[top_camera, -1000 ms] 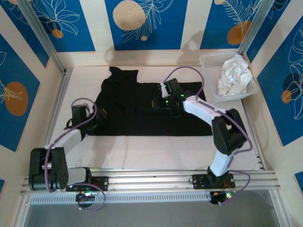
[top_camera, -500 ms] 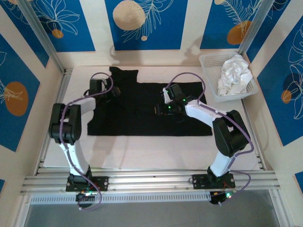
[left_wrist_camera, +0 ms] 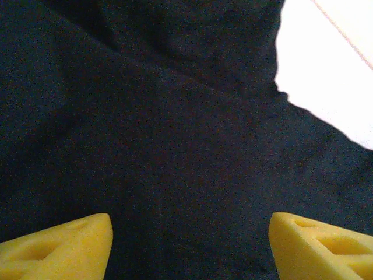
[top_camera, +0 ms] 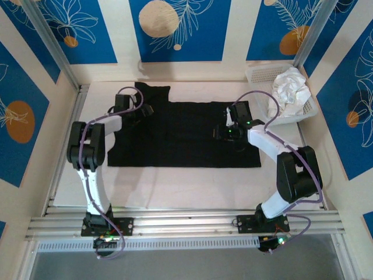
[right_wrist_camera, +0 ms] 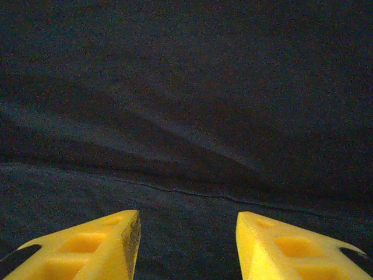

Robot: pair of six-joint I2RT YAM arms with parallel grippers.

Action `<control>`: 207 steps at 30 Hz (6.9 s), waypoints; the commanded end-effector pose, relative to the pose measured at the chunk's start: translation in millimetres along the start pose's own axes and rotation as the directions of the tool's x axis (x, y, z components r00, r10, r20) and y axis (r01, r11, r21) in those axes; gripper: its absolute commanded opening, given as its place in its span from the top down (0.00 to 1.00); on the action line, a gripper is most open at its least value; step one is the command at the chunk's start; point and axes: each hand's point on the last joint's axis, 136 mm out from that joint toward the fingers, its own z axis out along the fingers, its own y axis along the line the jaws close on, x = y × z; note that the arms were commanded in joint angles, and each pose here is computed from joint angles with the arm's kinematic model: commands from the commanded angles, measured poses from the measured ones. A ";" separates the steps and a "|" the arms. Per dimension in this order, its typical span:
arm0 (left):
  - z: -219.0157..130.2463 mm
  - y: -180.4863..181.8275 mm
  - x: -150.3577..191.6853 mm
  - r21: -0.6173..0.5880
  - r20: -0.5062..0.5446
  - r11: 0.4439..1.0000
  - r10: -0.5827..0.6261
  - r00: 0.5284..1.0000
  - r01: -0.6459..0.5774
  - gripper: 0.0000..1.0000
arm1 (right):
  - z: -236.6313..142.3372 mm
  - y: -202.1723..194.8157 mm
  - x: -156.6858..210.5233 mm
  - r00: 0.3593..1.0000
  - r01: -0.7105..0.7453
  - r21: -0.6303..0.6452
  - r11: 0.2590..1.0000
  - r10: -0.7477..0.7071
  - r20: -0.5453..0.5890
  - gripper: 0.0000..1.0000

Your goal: Fold the inside-out t-shirt

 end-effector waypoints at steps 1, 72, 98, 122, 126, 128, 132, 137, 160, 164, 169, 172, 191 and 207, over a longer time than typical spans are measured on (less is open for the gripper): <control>-48.3 -24.1 -15.4 0.069 0.092 0.997 0.018 0.996 -0.025 0.28 | -2.1 -27.4 17.5 0.995 -0.066 0.056 0.996 0.070 -0.077 0.51; -102.9 28.2 -13.3 -0.015 0.208 0.988 -0.147 0.967 0.153 0.27 | 72.8 -127.5 -155.3 0.986 0.120 0.457 0.881 -0.053 -0.156 0.54; -91.6 32.6 -2.4 -0.015 0.170 0.988 -0.146 0.974 0.151 0.27 | 114.7 -149.6 -126.7 0.970 0.103 0.407 0.908 -0.001 -0.244 0.62; -48.6 39.8 -58.0 -0.169 0.115 0.986 0.011 0.993 0.009 0.28 | 76.2 -105.1 -184.4 0.979 0.199 0.359 0.912 -0.201 -0.034 1.00; -15.5 47.3 -76.7 -0.210 0.038 0.977 0.057 0.998 -0.048 0.29 | 61.0 -86.9 -192.2 0.965 0.231 0.355 0.906 -0.261 0.036 1.00; 0.2 51.3 -84.0 -0.226 0.000 0.972 0.071 0.998 -0.069 0.30 | 56.3 -79.1 -193.6 0.958 0.244 0.346 0.906 -0.281 0.061 1.00; 28.1 60.5 -101.4 -0.260 -0.057 0.959 0.102 0.993 -0.113 0.33 | 51.7 -72.0 -192.8 0.951 0.263 0.344 0.901 -0.302 0.064 1.00; 54.3 69.7 -119.1 -0.293 -0.094 0.945 0.120 0.988 -0.143 0.37 | 50.8 -64.3 -187.9 0.947 0.282 0.335 0.899 -0.318 0.056 1.00; 93.2 67.3 -130.4 -0.281 -0.044 0.951 0.120 0.992 -0.127 0.59 | 46.8 -63.2 -172.5 0.945 0.295 0.339 0.893 -0.326 0.037 1.00; 95.5 64.3 -123.7 -0.275 -0.064 0.953 0.116 0.991 -0.129 0.60 | 45.2 -63.0 -173.8 0.944 0.294 0.339 0.893 -0.327 0.042 1.00; 95.0 68.7 -119.7 -0.293 -0.074 0.949 0.097 0.992 -0.115 0.76 | 42.2 -62.0 -175.2 0.944 0.291 0.336 0.896 -0.325 0.048 1.00; 94.4 67.4 -121.4 -0.291 -0.071 0.949 0.105 0.992 -0.122 0.86 | 40.4 -61.9 -176.4 0.944 0.288 0.337 0.896 -0.324 0.055 1.00; -67.6 -35.1 -165.5 -0.119 0.258 0.980 0.188 0.948 -0.161 1.00 | 8.2 -80.2 -180.9 0.927 0.262 0.287 0.921 -0.323 0.192 1.00; -202.1 -14.3 4.2 -0.001 0.323 1.000 0.003 0.946 -0.003 1.00 | -26.1 -96.4 -84.4 0.976 0.068 0.272 0.960 -0.121 0.180 1.00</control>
